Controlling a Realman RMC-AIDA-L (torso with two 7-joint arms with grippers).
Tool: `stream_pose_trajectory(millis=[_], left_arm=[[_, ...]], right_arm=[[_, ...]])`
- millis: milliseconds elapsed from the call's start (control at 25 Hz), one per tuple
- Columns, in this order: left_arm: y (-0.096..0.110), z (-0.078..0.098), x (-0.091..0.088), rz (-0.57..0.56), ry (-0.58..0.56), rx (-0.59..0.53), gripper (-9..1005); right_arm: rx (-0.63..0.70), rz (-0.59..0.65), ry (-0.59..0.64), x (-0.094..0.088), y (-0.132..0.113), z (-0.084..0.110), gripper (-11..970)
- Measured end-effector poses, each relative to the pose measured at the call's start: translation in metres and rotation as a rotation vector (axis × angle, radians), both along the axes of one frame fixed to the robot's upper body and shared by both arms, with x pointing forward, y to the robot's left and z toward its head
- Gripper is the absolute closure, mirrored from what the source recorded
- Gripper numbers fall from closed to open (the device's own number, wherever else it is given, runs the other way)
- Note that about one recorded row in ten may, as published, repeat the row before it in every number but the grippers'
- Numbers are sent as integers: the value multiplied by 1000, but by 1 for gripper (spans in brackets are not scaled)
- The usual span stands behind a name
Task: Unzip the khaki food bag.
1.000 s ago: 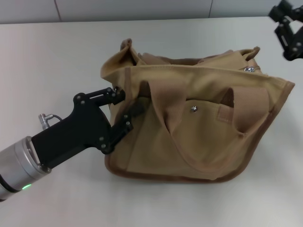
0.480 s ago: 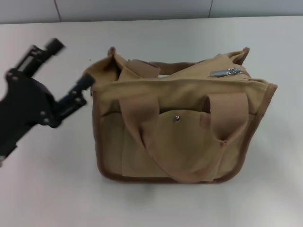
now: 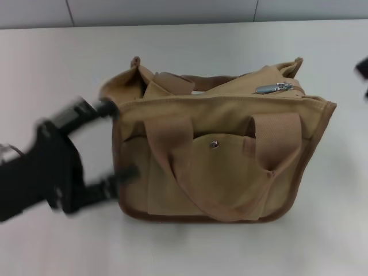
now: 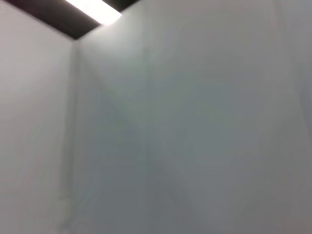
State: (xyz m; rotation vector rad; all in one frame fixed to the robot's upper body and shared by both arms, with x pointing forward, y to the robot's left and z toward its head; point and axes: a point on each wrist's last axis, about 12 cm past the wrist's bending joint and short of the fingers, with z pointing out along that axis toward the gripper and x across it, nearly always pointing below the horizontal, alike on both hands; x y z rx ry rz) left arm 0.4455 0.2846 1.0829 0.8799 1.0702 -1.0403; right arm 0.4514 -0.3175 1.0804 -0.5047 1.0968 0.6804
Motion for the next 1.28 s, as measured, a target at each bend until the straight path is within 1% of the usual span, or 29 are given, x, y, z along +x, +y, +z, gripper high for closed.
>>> stream_pose_trajectory(millis=[40, 80, 160, 240, 360, 440, 560, 680, 1280], left_arm=[[-3, -1, -1, -52, 12, 31, 163], [-7, -3, -2, -116, 37, 73, 163], [-10, -6, -1, -172, 65, 118, 165], [-13, -11, -1, -223, 104, 177, 166], [-15, -16, 0, -224, 136, 222, 167], [-14, -18, 0, -215, 140, 230, 167], [-12, -18, -1, -208, 144, 235, 167], [-11, -19, -1, -203, 147, 238, 167], [-9, -20, -4, -189, 149, 239, 167]], right_arm=[[-39, 93, 10, -7, 2, 0, 247], [-68, 159, 19, -12, 3, 0, 247], [-123, 321, 67, -20, 6, 0, 247], [-154, 449, 141, -24, 9, -1, 247], [-204, 574, 244, -24, 15, -5, 248], [-239, 629, 311, -22, 24, -10, 249], [-267, 646, 354, -17, 34, -15, 249], [-278, 634, 362, -14, 37, -17, 250], [-282, 650, 344, -7, 43, -14, 252]])
